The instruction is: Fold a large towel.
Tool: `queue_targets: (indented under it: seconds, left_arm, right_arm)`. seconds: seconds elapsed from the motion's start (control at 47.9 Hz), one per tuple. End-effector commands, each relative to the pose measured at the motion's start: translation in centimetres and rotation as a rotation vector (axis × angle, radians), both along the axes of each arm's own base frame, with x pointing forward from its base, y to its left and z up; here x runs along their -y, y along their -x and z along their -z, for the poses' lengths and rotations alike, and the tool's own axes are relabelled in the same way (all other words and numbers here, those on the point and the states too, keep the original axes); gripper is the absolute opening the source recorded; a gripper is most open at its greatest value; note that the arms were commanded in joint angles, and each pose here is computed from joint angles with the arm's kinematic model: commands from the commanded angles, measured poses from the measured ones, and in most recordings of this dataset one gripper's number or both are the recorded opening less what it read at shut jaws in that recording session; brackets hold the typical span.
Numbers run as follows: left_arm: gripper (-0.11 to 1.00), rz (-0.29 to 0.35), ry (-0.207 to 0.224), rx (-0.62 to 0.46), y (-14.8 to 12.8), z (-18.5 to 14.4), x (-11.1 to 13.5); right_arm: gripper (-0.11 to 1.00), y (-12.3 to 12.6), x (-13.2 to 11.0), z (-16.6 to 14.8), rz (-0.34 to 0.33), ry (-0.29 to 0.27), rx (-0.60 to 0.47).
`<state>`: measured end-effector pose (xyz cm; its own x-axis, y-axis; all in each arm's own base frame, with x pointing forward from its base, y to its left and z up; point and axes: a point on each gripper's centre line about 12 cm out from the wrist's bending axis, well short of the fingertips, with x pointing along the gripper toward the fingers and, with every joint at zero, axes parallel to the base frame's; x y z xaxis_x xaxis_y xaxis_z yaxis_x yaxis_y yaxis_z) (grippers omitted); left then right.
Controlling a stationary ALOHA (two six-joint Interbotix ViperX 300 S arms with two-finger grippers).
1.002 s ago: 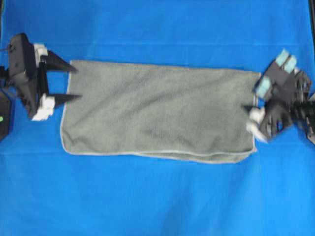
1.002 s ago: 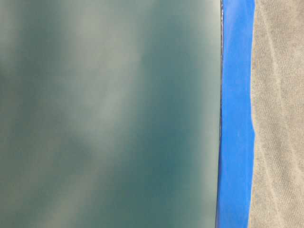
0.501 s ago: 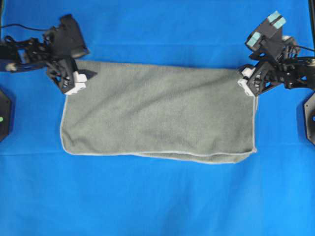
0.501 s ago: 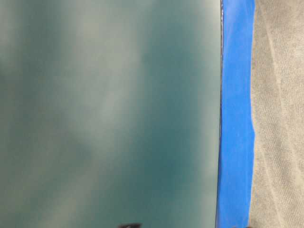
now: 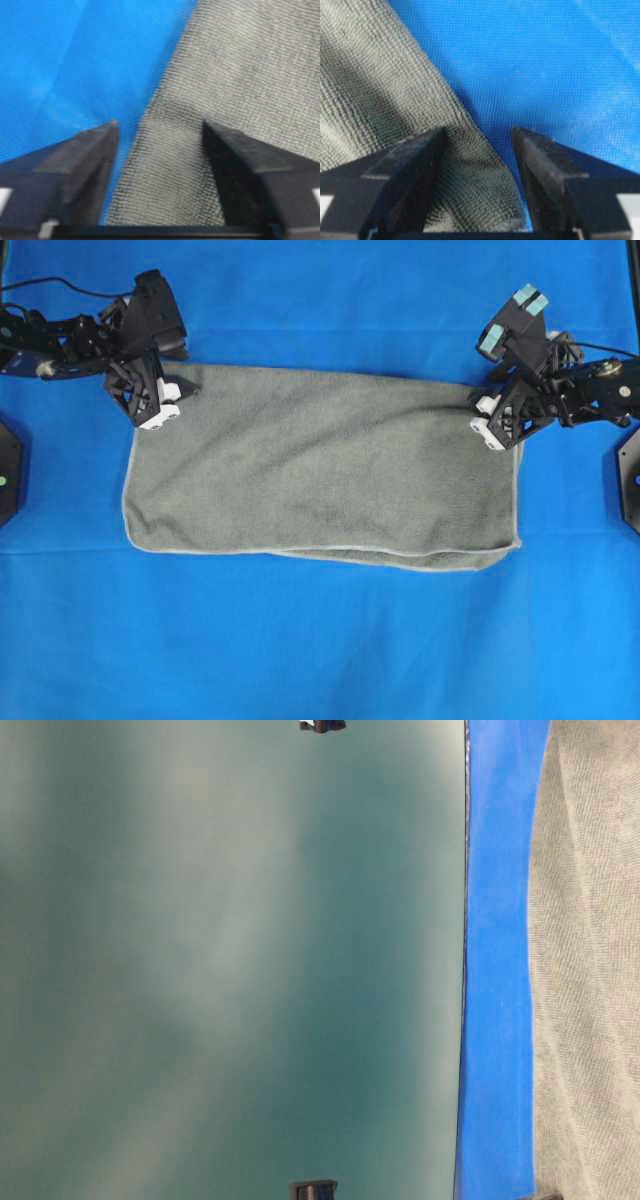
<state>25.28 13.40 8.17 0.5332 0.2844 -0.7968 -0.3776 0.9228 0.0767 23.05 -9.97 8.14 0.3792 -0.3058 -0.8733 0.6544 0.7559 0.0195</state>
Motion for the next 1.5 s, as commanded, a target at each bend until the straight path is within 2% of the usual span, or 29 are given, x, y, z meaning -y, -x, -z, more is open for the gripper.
queue_targets:
  seconds: [0.0, 0.083, 0.188, 0.25, 0.292, 0.438, 0.584, 0.814, 0.939, 1.002, 1.211, 1.294, 1.482]
  left_arm:
    - [0.50, -0.007, 0.017, -0.031, 0.2, 0.1, -0.2]
    - [0.30, -0.005, 0.033, -0.061, 0.4, 0.2, -0.1]
    - [0.08, -0.006, 0.047, -0.083, 0.4, 0.2, 0.0]
    - [0.04, -0.006, 0.050, -0.088, 0.3, 0.1, -0.1]
    - [0.04, -0.004, 0.051, -0.092, 0.2, -0.2, -0.1]
    - [0.04, -0.003, 0.049, -0.083, -0.3, -2.5, -0.4]
    - [0.04, -0.004, 0.035, -0.042, -0.5, -7.0, -0.4]
    - [0.04, 0.043, -0.042, 0.120, -0.1, -15.7, 1.4]
    - [0.04, 0.076, -0.080, 0.207, 0.7, -19.4, 2.8]
    - [0.04, 0.079, -0.083, 0.238, 1.0, -20.4, 3.2]
    - [0.04, 0.121, -0.068, 0.267, 1.1, -21.0, 4.9]
    - [0.04, 0.150, -0.056, 0.286, 0.8, -21.5, 5.9]
    - [0.04, 0.232, 0.009, 0.353, -0.7, -23.2, 9.3]
  right_arm:
    - [0.61, 0.2, -0.2, 0.4, -0.004, -0.008, -0.012]
    - [0.55, 0.1, -0.2, 0.3, -0.013, -0.007, -0.007]
    - [0.30, -0.2, -0.2, 0.1, -0.019, -0.007, 0.004]
    - [0.11, -0.2, -0.3, 0.0, -0.024, -0.009, 0.013]
    - [0.05, -0.3, -0.3, -0.1, -0.026, -0.008, 0.021]
    - [0.05, -0.5, -0.2, -2.0, -0.026, 0.016, 0.090]
    - [0.05, -0.4, -0.2, -5.7, -0.021, 0.070, 0.219]
    - [0.05, 1.0, -0.9, -13.2, -0.004, 0.204, 0.427]
    - [0.05, 1.7, -1.8, -16.7, -0.019, 0.269, 0.496]
    - [0.05, 1.9, -2.2, -18.5, -0.024, 0.293, 0.521]
    - [0.05, 2.0, -1.7, -20.6, 0.013, 0.339, 0.471]
    - [0.05, 1.6, -1.5, -21.6, -0.005, 0.373, 0.446]
    - [0.05, -0.1, -0.9, -24.1, -0.074, 0.467, 0.391]
